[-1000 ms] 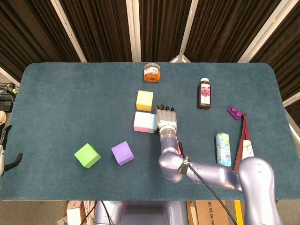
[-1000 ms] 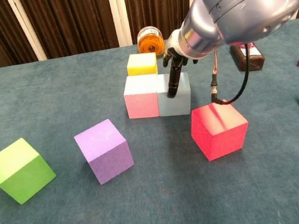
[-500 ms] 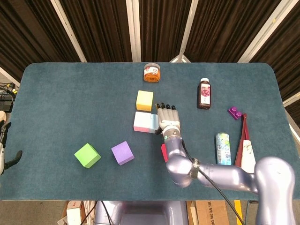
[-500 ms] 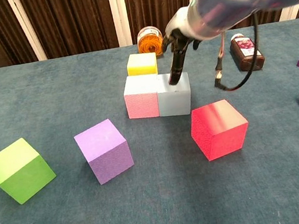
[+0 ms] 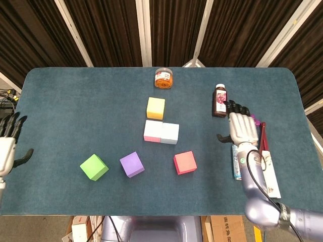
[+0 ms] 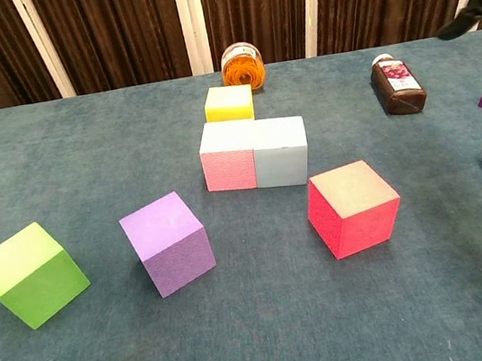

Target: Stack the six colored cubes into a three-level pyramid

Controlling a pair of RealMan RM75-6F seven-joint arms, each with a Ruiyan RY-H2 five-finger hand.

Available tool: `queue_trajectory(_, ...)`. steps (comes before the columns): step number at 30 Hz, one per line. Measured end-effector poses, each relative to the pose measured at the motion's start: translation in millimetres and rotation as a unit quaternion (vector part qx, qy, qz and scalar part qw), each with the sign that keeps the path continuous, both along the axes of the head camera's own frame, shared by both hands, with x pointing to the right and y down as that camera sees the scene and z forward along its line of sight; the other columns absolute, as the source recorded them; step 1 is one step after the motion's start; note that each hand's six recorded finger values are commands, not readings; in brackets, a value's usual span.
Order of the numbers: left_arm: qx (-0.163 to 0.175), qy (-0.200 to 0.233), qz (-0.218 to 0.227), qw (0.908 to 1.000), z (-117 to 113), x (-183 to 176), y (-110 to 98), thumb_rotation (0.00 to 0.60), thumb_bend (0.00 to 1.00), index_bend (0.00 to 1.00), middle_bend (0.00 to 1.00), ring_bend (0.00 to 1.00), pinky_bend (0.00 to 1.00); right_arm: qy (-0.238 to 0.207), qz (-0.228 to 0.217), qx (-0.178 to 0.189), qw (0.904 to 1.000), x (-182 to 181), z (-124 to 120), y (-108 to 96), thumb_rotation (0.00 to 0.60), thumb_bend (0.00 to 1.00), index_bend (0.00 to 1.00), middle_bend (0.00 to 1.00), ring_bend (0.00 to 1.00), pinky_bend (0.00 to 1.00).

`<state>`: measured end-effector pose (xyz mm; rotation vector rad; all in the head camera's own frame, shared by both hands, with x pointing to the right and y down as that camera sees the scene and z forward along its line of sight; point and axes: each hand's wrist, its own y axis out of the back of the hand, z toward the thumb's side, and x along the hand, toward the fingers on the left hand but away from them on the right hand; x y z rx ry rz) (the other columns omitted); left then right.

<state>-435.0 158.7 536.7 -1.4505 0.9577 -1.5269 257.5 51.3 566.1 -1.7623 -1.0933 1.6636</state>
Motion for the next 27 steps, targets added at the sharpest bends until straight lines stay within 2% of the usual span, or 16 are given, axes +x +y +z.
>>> queue_trajectory(4,-0.03,-0.011,0.017,0.9994,3.6,17.2,-35.3,0.6,0.35,0.03,0.0,0.0,0.01,-0.001,-0.015,0.058,0.9982,25.8,-3.8,11.7,0.6,0.28,0.03,0.02,0.0,0.0)
queue_trajectory(7,-0.053,-0.016,0.029,0.9981,9.2,30.9,-59.8,0.6,0.33,0.03,0.0,0.0,0.01,-0.005,-0.027,0.097,0.9949,48.6,-1.6,28.0,0.6,0.28,0.03,0.02,0.0,0.0)
queue_trajectory(11,-0.073,-0.019,0.059,0.9954,17.5,57.8,-90.9,0.6,0.31,0.03,0.0,0.0,0.01,-0.006,-0.036,0.14,0.9895,86.6,9.4,58.8,0.6,0.28,0.03,0.02,0.0,0.0)
queue_trajectory(14,-0.085,-0.015,0.077,0.9933,26.0,76.1,-108.4,0.6,0.31,0.02,0.0,0.0,0.01,0.014,-0.041,0.16,0.9862,110.6,20.4,82.2,0.6,0.28,0.03,0.02,0.0,0.0)
queue_trajectory(17,-0.101,-0.002,0.083,0.9914,38.6,91.4,-120.6,0.6,0.3,0.02,0.0,0.0,0.0,0.024,-0.05,0.164,0.9849,121.0,34.5,105.7,0.6,0.28,0.03,0.02,0.0,0.0)
queue_trajectory(20,-0.112,-0.001,0.092,0.9894,51.7,105.3,-130.9,0.6,0.28,0.02,0.0,0.0,0.0,0.012,-0.051,0.161,0.9855,121.0,42.6,119.8,0.6,0.28,0.04,0.02,0.0,0.0)
queue_trajectory(24,-0.121,-0.022,0.104,0.9869,72.3,117.5,-140.4,0.6,0.28,0.01,0.0,0.0,0.0,0.018,-0.054,0.156,0.9861,120.3,45.5,124.9,0.6,0.28,0.04,0.02,0.0,0.0)
queue_trajectory(27,-0.14,-0.016,0.1,0.9849,94.7,134.3,-145.0,0.6,0.28,0.01,0.01,0.0,0.0,0.022,-0.054,0.151,0.9868,118.0,46.0,127.1,0.6,0.28,0.04,0.02,0.0,0.0)
